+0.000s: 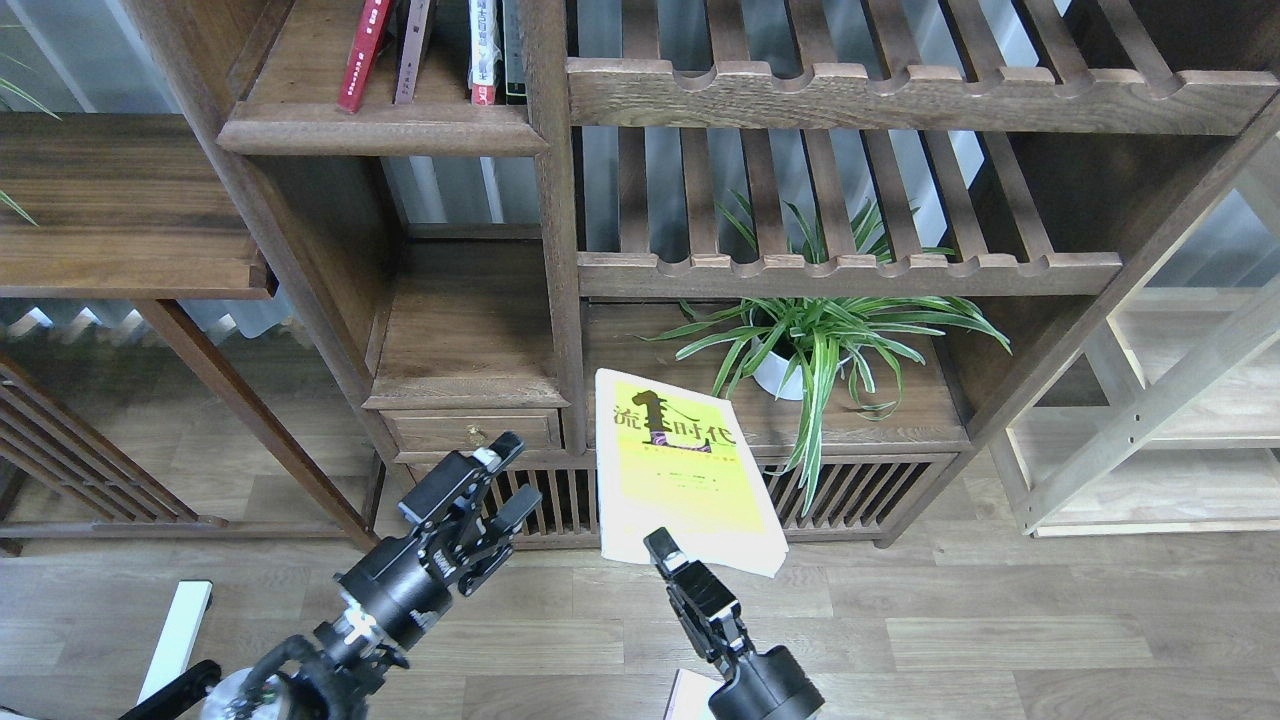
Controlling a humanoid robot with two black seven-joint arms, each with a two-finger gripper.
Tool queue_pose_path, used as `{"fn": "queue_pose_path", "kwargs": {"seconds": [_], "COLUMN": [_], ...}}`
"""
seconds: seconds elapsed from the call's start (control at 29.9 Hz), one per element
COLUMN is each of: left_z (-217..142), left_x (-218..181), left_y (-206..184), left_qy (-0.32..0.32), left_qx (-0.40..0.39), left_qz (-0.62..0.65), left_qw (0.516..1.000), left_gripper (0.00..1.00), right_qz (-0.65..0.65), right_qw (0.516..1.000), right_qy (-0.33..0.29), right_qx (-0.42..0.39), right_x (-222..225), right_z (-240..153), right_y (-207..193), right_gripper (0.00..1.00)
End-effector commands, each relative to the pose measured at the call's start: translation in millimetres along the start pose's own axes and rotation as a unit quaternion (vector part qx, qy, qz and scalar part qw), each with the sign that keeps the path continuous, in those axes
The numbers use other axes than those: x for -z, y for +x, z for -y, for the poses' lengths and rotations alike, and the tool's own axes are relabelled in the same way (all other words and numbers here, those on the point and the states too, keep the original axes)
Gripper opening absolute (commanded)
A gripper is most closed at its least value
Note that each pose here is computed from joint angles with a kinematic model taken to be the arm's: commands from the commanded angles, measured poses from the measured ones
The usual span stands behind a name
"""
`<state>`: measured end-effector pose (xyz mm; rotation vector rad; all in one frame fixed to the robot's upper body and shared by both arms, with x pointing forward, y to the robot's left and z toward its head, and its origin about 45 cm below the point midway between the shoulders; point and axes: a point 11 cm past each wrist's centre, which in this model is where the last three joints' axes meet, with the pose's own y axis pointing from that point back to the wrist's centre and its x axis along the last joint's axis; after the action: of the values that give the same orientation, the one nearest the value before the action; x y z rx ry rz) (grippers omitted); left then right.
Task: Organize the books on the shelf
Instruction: 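Lower the yellow book with the right gripper toward the left gripper, then grasp the yellow book's edge with the left gripper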
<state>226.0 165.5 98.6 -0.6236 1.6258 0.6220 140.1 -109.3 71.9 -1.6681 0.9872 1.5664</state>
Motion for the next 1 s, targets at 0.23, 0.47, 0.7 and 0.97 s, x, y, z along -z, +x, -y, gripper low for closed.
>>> {"fn": "queue_pose_path", "kwargs": {"seconds": [0.23, 0.47, 0.7, 0.97], "left_z": [-17, -18, -18, -17], "left_x": [-13, -7, -4, -4], "left_y": [3, 7, 8, 13], "left_qy": [0.002, 0.026, 0.035, 0.046], "left_qx": [-0.025, -0.031, -0.033, -0.045], "left_qz": [0.009, 0.009, 0.008, 0.013], "left_qw": [1.0, 0.999, 0.999, 0.998], "left_gripper": [0.91, 0.85, 0.71, 0.71], "right_qz": [-0.01, -0.006, -0.006, -0.007], "right_qw": [0.998, 0.997, 0.997, 0.996], "right_qy": [-0.06, -0.075, -0.079, -0.087], "right_qx": [0.004, 0.0, -0.001, 0.001], "right_x": [-35, -47, -50, -52], "right_z": [-9, -16, -18, -18], "right_y": [-2, -1, -1, -2], "right_gripper": [0.01, 0.01, 0.01, 0.01]}}
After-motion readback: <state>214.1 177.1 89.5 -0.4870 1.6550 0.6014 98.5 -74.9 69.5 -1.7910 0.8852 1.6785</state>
